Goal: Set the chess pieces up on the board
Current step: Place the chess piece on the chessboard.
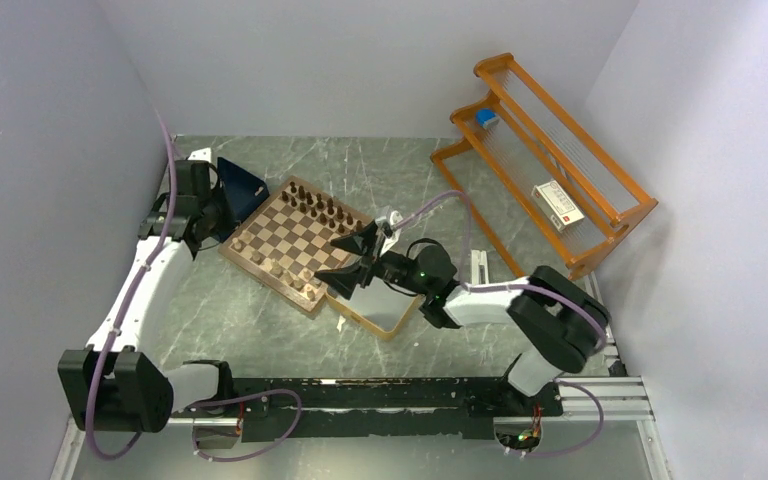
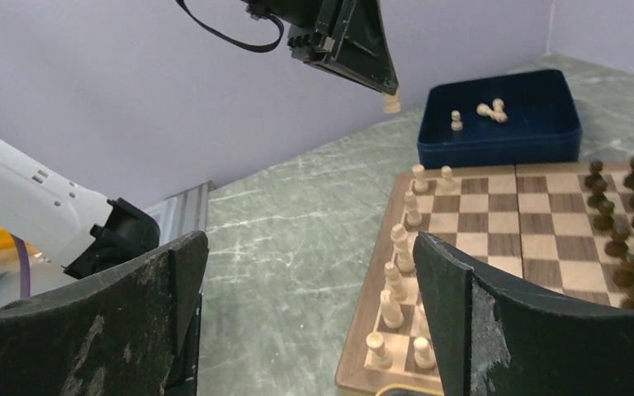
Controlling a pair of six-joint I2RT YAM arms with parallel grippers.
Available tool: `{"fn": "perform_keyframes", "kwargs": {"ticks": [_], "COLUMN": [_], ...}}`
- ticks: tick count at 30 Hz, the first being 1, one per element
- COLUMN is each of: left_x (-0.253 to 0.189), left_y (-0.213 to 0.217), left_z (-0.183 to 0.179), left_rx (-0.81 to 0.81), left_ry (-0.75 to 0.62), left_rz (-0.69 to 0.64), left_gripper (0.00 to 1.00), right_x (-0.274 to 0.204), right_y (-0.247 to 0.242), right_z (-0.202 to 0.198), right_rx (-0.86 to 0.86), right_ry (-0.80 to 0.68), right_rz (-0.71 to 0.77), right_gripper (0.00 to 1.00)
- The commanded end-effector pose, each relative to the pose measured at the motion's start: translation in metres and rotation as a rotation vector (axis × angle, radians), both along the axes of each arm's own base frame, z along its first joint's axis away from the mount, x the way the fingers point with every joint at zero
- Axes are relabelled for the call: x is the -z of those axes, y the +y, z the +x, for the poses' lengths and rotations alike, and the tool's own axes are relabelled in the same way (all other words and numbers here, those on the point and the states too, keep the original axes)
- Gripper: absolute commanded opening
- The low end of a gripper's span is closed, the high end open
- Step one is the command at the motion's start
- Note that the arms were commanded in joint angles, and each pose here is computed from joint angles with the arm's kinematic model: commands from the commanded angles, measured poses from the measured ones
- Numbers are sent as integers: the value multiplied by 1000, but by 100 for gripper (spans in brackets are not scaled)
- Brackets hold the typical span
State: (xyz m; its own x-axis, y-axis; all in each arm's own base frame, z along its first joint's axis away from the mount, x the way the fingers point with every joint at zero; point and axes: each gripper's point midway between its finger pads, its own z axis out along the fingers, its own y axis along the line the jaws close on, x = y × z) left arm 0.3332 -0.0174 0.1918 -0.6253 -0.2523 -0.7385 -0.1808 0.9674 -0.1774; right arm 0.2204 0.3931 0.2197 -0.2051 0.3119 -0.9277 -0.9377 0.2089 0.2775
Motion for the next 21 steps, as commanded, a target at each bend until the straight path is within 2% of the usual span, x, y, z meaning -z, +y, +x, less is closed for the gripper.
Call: {"fn": "perform_keyframes", "kwargs": {"ticks": [1, 4, 12, 21], "left_x": [-1, 15, 45, 73], "left_y": [28, 26, 17, 6], "left_z": [14, 18, 14, 18], "left_rx": [-106, -107, -103, -160], "left_ry": [-45, -48, 24, 25], "left_rz": [120, 105, 62, 29], "left_gripper": [5, 5, 6, 6], "right_x": [14, 14, 2, -6], "right_y": [-13, -26, -40, -40], "right_z": [20, 23, 20, 12], "right_rx": [133, 191, 233, 199], "right_ry": [72, 81, 79, 80], "right_rz": [-151, -194, -191, -179], "right_gripper": [100, 100, 100, 100]}}
